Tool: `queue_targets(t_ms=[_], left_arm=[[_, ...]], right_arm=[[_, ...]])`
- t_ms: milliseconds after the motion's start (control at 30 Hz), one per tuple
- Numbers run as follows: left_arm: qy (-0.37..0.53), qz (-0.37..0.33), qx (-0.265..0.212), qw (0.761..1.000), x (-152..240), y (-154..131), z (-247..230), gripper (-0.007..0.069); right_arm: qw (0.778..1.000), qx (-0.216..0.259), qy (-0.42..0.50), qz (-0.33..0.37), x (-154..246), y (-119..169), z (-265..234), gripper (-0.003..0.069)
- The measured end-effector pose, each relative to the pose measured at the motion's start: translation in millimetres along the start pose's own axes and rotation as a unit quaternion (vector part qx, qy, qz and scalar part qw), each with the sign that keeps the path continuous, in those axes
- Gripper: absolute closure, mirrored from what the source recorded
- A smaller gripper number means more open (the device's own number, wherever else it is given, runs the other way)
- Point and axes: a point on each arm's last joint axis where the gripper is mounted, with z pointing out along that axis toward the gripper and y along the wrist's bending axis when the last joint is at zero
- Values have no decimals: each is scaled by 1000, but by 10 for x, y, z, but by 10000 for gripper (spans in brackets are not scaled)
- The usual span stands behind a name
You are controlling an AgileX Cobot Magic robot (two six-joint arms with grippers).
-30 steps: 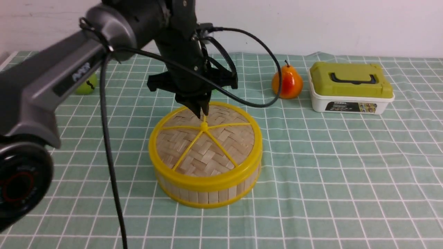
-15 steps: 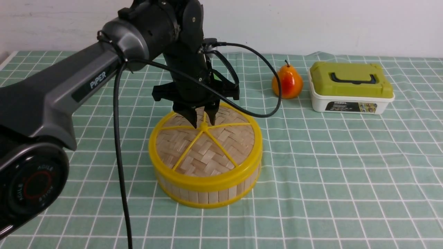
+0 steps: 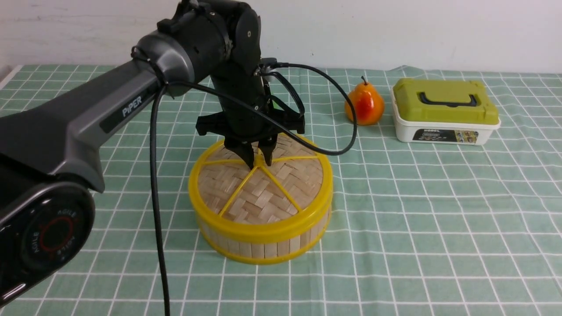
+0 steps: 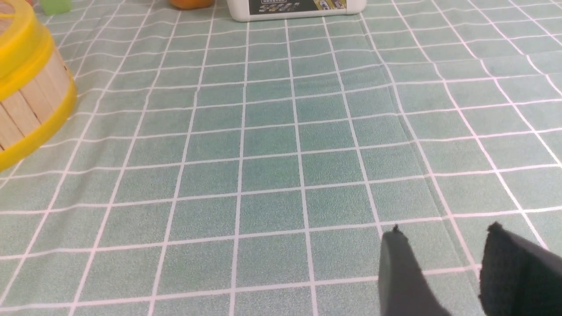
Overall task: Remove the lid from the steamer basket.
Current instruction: Use the left arm to lift the lid of the steamer, then use the left arm to place the steamer lid on the table
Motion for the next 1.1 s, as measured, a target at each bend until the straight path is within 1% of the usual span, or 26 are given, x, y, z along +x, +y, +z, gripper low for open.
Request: queue_targets(t_ms=[300,367,400,433,467,800,933,1033,1067,1100], left_arm=[[0,3,-9,1000,-4,15,33,415],[0,2,-9,1000,-4,15,33,442],[1,1,-8,1000,-3,14,33,479],[1,1,-8,1000,-3,14,33,479],[1,1,-8,1000,-3,14,33,517],[-3,1,-6,1000,-5,11,-7,515],[-17,2,-4,1000,-10,18,-155,515],[-51,4,6,999,-6,19,-503,515],[-53,5,6,999,-6,20,-524,515],[-72,11,11,997,6,26,-720,515]], right_arm=[[1000,0,0,0,0,0,0,417],[1000,0,0,0,0,0,0,417],[1000,0,0,0,0,0,0,417],[1000,0,0,0,0,0,0,417],[1000,0,0,0,0,0,0,417],[1000,0,0,0,0,0,0,417],[1000,0,0,0,0,0,0,417],[1000,0,0,0,0,0,0,417],[1000,0,0,0,0,0,0,417],[1000,0,0,0,0,0,0,417]])
